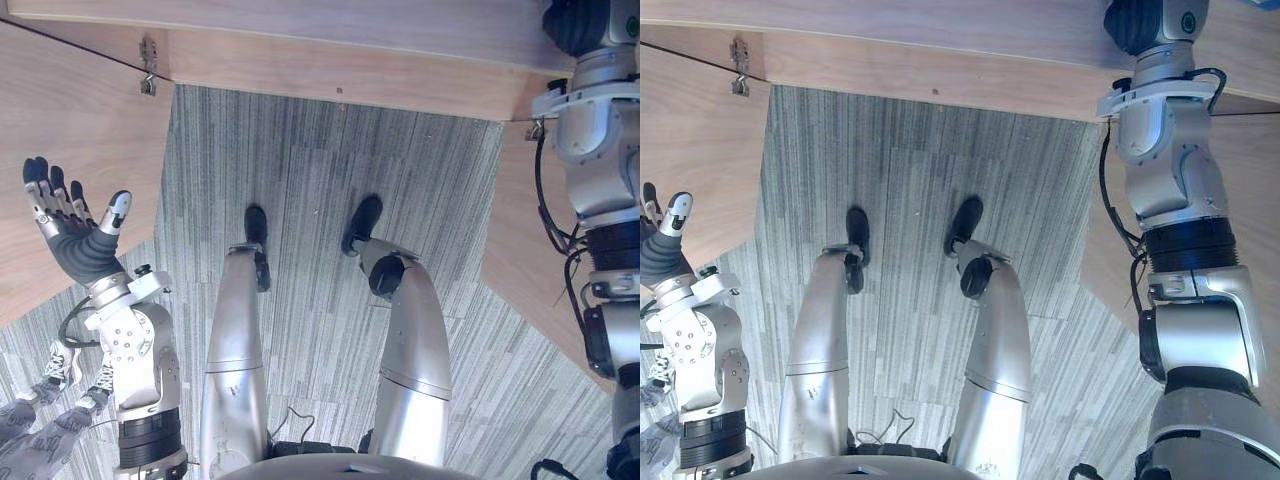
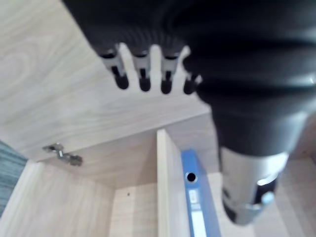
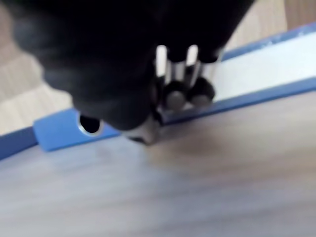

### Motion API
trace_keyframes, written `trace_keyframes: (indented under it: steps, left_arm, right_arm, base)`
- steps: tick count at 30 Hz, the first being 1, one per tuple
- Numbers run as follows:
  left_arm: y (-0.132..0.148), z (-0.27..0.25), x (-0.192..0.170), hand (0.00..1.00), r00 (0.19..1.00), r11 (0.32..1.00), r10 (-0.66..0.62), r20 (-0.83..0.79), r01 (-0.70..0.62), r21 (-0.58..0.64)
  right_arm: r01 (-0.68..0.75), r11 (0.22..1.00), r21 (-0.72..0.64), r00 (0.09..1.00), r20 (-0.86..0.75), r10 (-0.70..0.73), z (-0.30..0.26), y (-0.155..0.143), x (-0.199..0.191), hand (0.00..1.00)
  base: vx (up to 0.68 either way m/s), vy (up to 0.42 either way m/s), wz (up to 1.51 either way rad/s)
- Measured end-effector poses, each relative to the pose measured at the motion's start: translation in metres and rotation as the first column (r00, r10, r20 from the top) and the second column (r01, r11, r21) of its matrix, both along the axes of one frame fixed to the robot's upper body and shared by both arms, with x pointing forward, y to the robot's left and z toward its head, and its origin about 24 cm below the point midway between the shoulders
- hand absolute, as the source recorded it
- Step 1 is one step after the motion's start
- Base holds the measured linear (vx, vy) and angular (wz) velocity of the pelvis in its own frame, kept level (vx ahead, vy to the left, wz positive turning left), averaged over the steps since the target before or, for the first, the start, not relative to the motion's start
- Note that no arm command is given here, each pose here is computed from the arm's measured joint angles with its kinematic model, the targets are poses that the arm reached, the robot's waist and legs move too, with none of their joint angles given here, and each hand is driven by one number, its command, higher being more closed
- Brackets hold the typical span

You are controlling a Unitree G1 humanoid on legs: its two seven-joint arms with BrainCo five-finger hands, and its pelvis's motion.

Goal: Walk over to the cabinet, pick up the folder, carry it to the office cabinet, place the folder inside the office cabinet, then close the office cabinet door

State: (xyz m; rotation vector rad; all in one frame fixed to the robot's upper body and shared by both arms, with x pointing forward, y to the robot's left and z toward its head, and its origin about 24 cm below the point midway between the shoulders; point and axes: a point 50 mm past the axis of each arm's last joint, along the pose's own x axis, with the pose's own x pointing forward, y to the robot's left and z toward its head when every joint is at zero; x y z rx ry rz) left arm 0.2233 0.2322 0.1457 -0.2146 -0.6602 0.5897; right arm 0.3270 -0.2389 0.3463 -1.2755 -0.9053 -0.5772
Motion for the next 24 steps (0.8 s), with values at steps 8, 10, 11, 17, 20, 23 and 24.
trace_keyframes:
  steps: [8,10,11,17,20,23,24]
  left_arm:
    - [0.001,0.0,0.0,0.0,1.0,1.0,0.004,-0.002,-0.004,-0.002]
    - [0.0,0.0,0.0,0.0,1.0,1.0,0.004,-0.002,-0.004,-0.003]
    - [0.0,-0.001,0.0,0.0,1.0,1.0,0.004,-0.002,-0.004,-0.003]
    - [0.001,-0.002,-0.001,0.0,1.0,1.0,0.006,-0.005,-0.006,-0.007]
    - [0.0,-0.002,-0.001,0.0,1.0,1.0,0.005,-0.005,-0.005,-0.008]
    - [0.0,-0.002,-0.001,0.0,1.0,1.0,0.005,-0.005,-0.005,-0.014]
    - [-0.001,-0.002,-0.001,0.0,1.0,1.0,0.005,-0.005,-0.005,-0.017]
  right_arm:
    - [0.052,0.996,0.076,0.997,0.051,-0.056,0.014,-0.011,-0.002,1.0]
    - [0.05,0.993,0.105,0.996,0.067,-0.057,0.019,-0.014,-0.003,1.0]
    - [0.047,0.989,0.139,0.996,0.074,-0.058,0.022,-0.019,-0.004,1.0]
    - [0.037,0.976,0.215,0.993,0.1,-0.059,0.035,-0.025,-0.004,1.0]
    - [0.03,0.973,0.229,0.993,0.102,-0.054,0.036,-0.024,-0.003,1.0]
    - [0.014,0.965,0.263,0.993,0.109,-0.044,0.037,-0.021,0.001,1.0]
    - [0.014,0.963,0.268,0.993,0.112,-0.046,0.037,-0.02,0.001,1.0]
  base:
    - [0.0,0.0,0.0]
    - [0.0,0.0,0.0]
    - [0.0,0.0,0.0]
    - [0.0,0.0,0.0]
    - [0.0,0.0,0.0]
    - [0.0,0.0,0.0]
    - [0.0,0.0,0.0]
